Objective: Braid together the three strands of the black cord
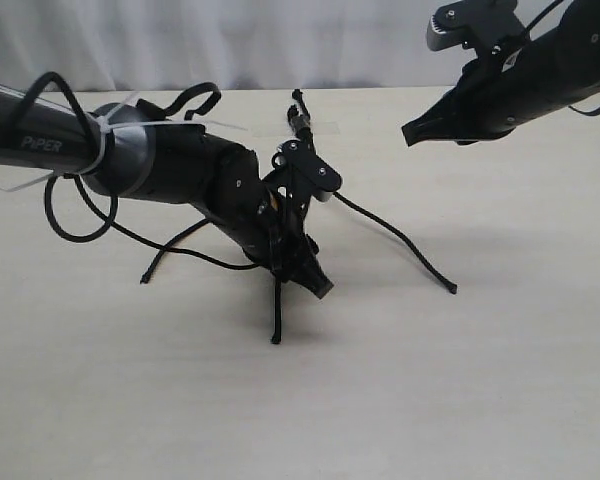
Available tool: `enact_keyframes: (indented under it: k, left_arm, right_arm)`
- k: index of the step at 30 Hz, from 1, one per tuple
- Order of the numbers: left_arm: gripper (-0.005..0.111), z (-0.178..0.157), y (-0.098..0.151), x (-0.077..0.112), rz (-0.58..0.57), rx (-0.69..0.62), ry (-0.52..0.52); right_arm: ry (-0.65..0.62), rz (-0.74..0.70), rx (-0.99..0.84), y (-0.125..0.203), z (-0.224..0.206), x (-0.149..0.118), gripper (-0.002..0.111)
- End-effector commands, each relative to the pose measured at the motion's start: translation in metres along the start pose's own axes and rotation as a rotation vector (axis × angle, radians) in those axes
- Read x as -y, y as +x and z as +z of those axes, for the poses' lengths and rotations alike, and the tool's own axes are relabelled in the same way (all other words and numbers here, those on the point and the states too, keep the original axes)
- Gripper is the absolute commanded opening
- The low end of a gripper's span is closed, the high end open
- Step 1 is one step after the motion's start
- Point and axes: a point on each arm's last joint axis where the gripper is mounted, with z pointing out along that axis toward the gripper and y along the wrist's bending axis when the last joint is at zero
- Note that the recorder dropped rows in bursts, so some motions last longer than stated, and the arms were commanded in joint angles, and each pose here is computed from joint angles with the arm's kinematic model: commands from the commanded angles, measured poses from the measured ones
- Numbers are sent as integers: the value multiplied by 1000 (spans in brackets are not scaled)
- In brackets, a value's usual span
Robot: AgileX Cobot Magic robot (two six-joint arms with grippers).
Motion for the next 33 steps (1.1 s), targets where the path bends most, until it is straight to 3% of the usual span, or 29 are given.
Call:
enact_keyframes:
  k: [1,10,19,26,30,33]
  left_arm:
    - [39,10,3,0,17,1,-9]
    - [37,11,5,1,15,-14,-4]
    - [0,11,8,2,15,-49,9]
    - [0,3,4,2,10,-35,7]
    - [0,-3,1,2,-55,-24,6]
    - [9,-3,2,2,-70,-31,7]
  right_arm:
    - [3,-7,11,0,1,0,4]
    - [3,-7,11,0,1,0,4]
    - [3,-7,11,0,1,0,4]
    - [3,-7,11,0,1,0,4]
    - [3,-7,13,0,1,0,4]
    - [3,-7,13,0,1,0,4]
